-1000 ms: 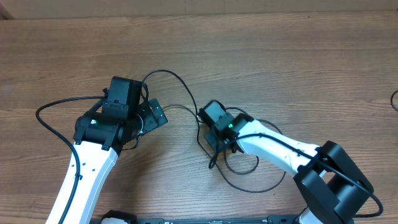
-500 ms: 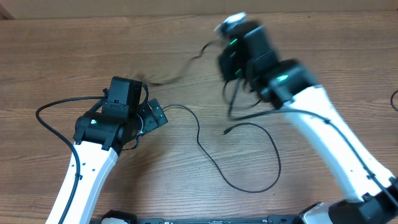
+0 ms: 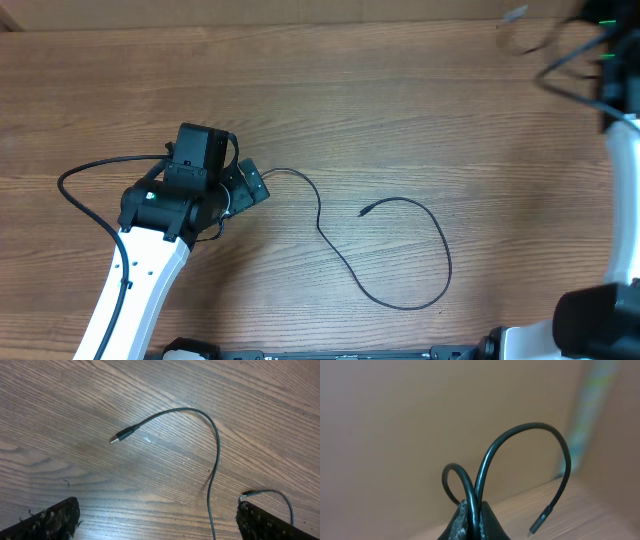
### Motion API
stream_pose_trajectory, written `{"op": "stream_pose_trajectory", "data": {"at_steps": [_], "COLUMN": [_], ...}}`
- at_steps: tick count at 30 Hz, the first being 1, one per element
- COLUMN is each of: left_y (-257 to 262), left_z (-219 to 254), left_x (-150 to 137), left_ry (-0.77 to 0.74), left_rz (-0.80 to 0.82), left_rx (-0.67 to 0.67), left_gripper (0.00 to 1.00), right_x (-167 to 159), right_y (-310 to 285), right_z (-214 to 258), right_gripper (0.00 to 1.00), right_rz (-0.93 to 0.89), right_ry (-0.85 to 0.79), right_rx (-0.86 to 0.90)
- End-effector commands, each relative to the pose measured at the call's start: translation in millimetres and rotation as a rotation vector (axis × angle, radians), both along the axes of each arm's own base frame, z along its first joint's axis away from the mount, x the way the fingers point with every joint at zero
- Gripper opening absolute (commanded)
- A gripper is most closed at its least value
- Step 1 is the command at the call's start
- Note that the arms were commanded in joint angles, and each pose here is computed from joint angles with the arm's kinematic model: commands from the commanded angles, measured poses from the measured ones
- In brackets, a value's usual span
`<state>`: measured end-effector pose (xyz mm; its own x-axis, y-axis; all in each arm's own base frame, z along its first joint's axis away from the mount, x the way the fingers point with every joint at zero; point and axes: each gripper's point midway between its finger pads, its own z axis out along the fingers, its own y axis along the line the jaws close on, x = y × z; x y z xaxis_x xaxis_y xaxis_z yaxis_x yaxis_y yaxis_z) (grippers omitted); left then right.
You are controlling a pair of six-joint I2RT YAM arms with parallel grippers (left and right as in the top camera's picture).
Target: Untangle cables
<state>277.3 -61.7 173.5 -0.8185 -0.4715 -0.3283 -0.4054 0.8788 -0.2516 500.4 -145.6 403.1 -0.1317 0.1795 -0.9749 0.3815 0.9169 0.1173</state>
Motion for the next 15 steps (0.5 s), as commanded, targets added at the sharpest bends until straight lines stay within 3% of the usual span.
{"op": "stream_pose_trajectory", "data": {"at_steps": [1,7,15], "left_y": [3,3,3], "left_z": [4,4,4], "left_x": [-1,-1,-1], "left_ry": [-0.016,-0.016,-0.015], "left_rz": [0.020,0.020,0.020], "left_rx": [0.000,0.000,0.000], "left_gripper": [1.00,1.00,0.99], "right_x": [0,30,78], "right_y": [-68,-118,-94], "right_z": [-9,-95,-200], "right_gripper": [0.04,0.04,0.04], "right_rz": [-0.125,-0.090,0.072], "right_ry": [-0.019,0.131,0.238], "right_rx": [-0.016,-0.046,0.040]}}
